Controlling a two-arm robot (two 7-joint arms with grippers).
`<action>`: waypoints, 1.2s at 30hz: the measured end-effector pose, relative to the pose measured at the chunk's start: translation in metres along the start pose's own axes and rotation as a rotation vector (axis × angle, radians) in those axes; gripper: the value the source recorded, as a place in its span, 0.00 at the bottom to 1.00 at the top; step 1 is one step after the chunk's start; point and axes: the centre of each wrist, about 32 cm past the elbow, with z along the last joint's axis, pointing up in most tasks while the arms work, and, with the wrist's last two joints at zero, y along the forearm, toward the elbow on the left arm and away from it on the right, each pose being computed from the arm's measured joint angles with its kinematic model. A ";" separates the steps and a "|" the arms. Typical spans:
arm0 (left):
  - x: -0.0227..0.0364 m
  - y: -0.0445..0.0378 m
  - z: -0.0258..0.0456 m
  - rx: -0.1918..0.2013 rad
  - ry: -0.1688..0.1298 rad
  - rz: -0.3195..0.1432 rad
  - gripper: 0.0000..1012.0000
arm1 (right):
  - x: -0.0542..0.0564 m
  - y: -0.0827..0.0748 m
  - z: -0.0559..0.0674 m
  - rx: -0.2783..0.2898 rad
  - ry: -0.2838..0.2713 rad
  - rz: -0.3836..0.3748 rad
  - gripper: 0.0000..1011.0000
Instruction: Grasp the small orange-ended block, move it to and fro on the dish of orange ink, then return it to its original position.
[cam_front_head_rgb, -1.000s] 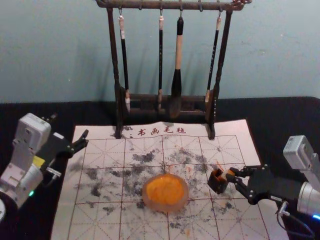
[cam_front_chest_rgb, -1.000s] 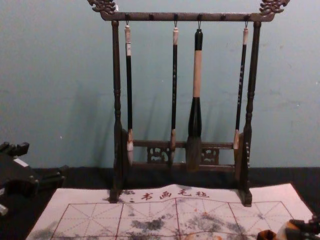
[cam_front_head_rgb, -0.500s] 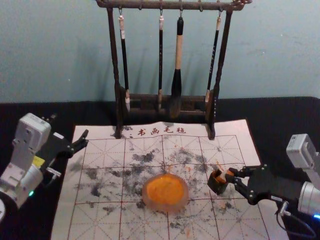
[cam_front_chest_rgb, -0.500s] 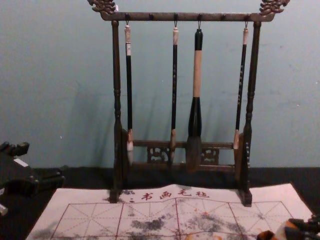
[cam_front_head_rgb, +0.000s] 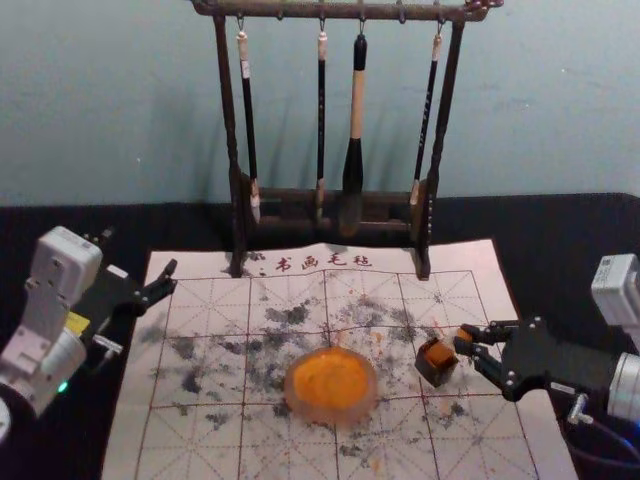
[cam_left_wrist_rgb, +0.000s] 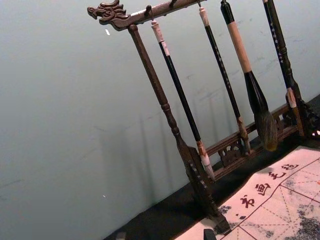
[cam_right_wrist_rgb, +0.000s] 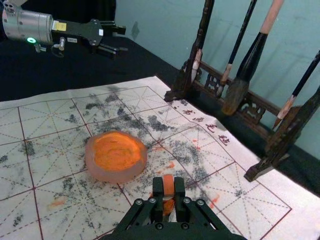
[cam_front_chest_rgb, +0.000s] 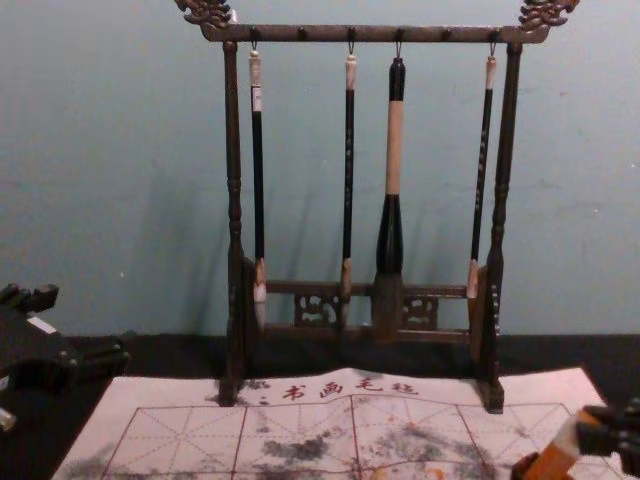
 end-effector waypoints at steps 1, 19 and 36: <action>0.0000 0.0000 0.0000 0.000 0.000 0.000 0.99 | 0.000 -0.001 0.001 0.000 -0.002 0.000 0.10; 0.0000 0.0000 0.0000 0.000 0.000 0.000 0.99 | 0.006 -0.011 0.024 0.024 -0.041 -0.024 0.10; 0.0000 0.0000 0.0000 0.000 0.000 0.000 0.99 | 0.016 0.013 0.037 0.007 -0.112 0.059 0.10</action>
